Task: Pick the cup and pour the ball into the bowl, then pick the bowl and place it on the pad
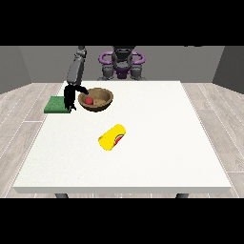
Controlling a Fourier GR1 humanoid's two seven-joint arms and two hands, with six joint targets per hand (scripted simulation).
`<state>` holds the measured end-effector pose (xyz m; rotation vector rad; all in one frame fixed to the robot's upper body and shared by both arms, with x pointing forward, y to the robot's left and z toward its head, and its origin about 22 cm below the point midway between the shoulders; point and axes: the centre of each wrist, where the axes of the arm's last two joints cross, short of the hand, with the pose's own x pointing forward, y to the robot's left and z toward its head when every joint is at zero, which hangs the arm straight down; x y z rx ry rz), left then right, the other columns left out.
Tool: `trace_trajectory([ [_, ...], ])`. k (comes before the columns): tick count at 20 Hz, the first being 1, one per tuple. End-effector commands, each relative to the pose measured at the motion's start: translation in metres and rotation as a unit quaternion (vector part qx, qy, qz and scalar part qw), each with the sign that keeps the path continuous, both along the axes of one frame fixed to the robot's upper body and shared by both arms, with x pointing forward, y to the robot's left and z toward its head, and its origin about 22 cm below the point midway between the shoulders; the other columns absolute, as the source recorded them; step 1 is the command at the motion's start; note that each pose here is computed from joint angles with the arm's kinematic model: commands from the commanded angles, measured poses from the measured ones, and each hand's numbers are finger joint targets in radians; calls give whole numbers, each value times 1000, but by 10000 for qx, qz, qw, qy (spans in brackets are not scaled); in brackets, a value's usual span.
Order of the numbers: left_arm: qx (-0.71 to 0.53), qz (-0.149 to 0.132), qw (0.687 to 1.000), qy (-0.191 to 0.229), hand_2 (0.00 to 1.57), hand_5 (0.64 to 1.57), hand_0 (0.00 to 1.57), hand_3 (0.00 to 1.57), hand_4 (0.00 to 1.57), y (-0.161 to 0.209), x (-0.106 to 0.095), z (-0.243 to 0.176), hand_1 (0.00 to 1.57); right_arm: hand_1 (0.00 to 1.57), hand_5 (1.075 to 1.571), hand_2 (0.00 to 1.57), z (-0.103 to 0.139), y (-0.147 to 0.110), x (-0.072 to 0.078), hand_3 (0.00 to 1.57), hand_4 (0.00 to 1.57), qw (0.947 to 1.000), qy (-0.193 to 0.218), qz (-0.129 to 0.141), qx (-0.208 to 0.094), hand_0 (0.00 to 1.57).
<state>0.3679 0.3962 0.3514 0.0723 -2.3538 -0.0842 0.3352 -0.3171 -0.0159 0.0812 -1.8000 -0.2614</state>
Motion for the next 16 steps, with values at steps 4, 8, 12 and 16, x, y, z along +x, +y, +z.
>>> trace_trajectory([
  [4,-62,-148,9999,39,0,1542,0,0,0,-16,6,12,0,0,1570,0,-1,69,22,0,433,9986,518,30,89,0],
  [8,33,-216,9997,68,0,1540,0,0,0,-15,2,22,0,0,1570,0,3,76,27,0,437,9973,730,12,-50,0],
  [12,129,-238,9994,-203,0,1533,0,0,0,-5,-12,44,0,0,1553,0,-22,70,10,0,490,9906,1309,-371,121,0],
  [16,34,-269,9995,-191,0,1544,0,0,0,5,-11,38,0,1571,1405,1571,-25,50,-3,1571,1166,9868,1275,-719,-691,1571],
])
